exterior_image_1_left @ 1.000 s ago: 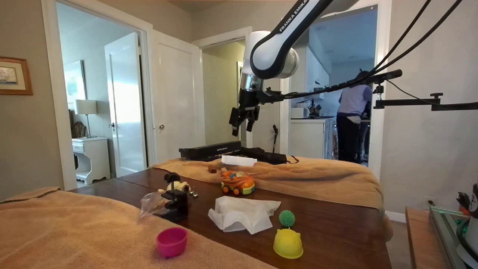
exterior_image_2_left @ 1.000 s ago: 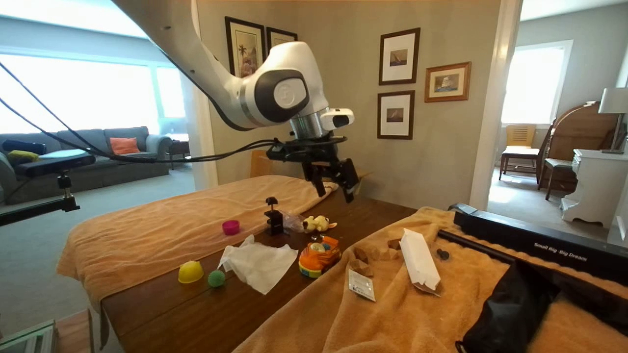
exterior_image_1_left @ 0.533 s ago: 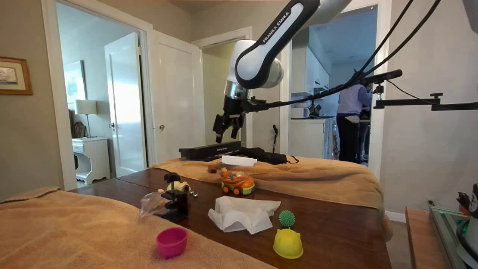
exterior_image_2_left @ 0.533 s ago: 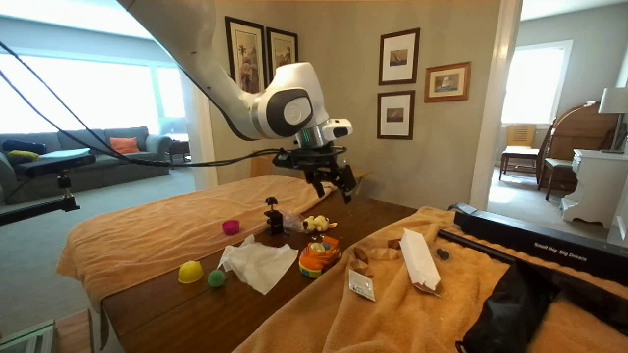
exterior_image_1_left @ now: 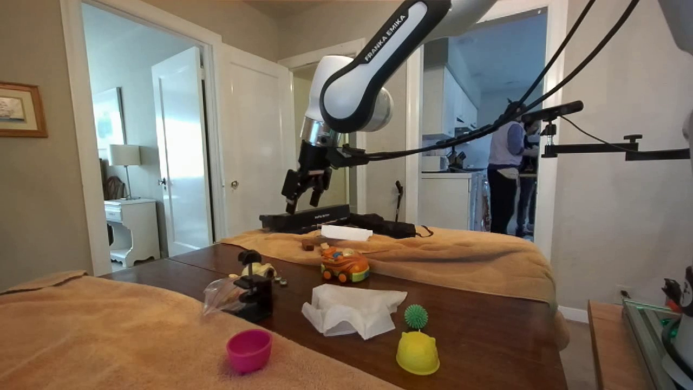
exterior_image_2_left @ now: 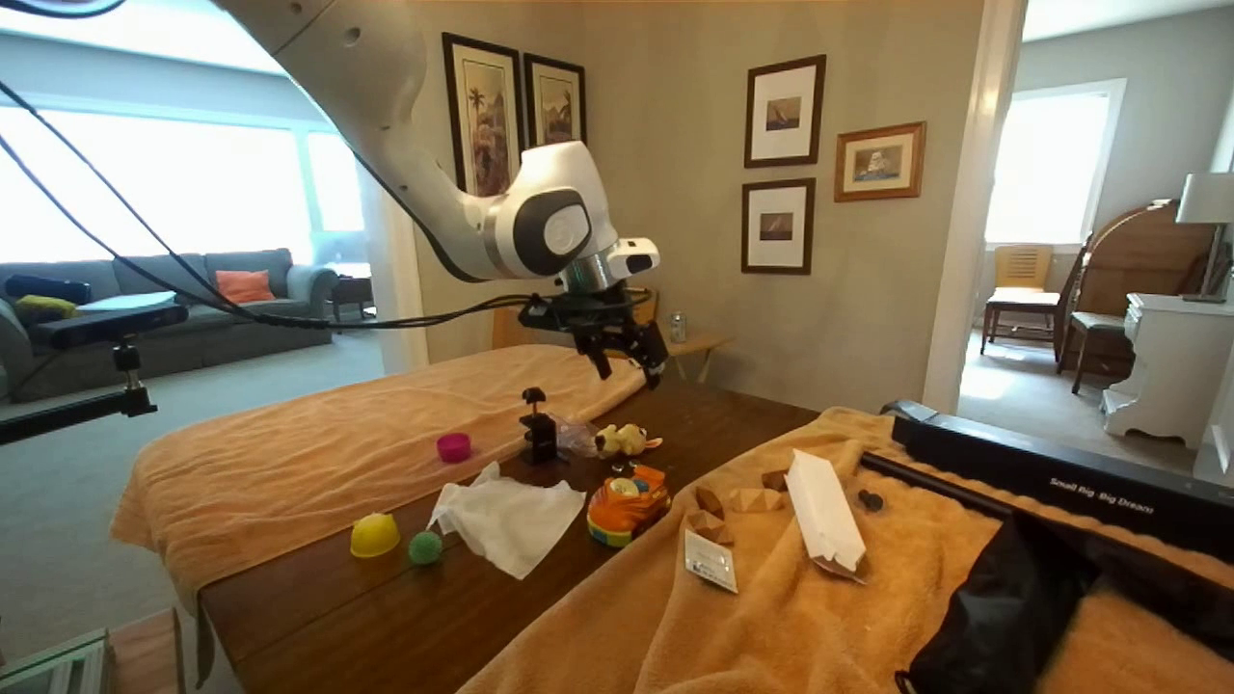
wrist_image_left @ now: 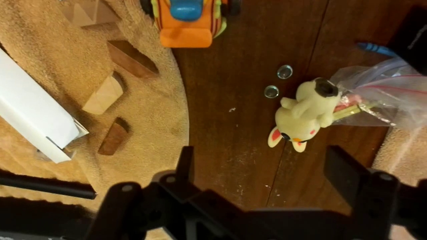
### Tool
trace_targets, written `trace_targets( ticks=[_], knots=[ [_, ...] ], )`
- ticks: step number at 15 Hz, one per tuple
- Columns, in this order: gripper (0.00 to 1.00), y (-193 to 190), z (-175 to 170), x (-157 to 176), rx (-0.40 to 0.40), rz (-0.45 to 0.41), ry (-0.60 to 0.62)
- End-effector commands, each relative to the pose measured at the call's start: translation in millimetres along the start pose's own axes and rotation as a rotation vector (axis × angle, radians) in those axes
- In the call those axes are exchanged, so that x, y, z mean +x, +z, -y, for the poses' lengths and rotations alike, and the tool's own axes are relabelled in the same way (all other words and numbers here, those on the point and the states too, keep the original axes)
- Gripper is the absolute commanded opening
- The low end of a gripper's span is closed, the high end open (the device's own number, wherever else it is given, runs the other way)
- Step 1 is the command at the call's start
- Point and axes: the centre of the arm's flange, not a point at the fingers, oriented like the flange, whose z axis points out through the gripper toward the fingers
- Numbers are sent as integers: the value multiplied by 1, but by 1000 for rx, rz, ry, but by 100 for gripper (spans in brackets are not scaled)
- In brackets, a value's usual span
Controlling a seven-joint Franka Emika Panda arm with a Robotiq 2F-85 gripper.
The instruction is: Touch the yellow toy
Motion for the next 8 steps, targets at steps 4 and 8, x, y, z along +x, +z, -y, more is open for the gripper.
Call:
trace_targets(
  ticks=[4, 8],
  knots=[
    [100, 17, 21, 34, 37, -24, -25],
    [100, 15, 23, 21, 22, -26, -19]
  ],
)
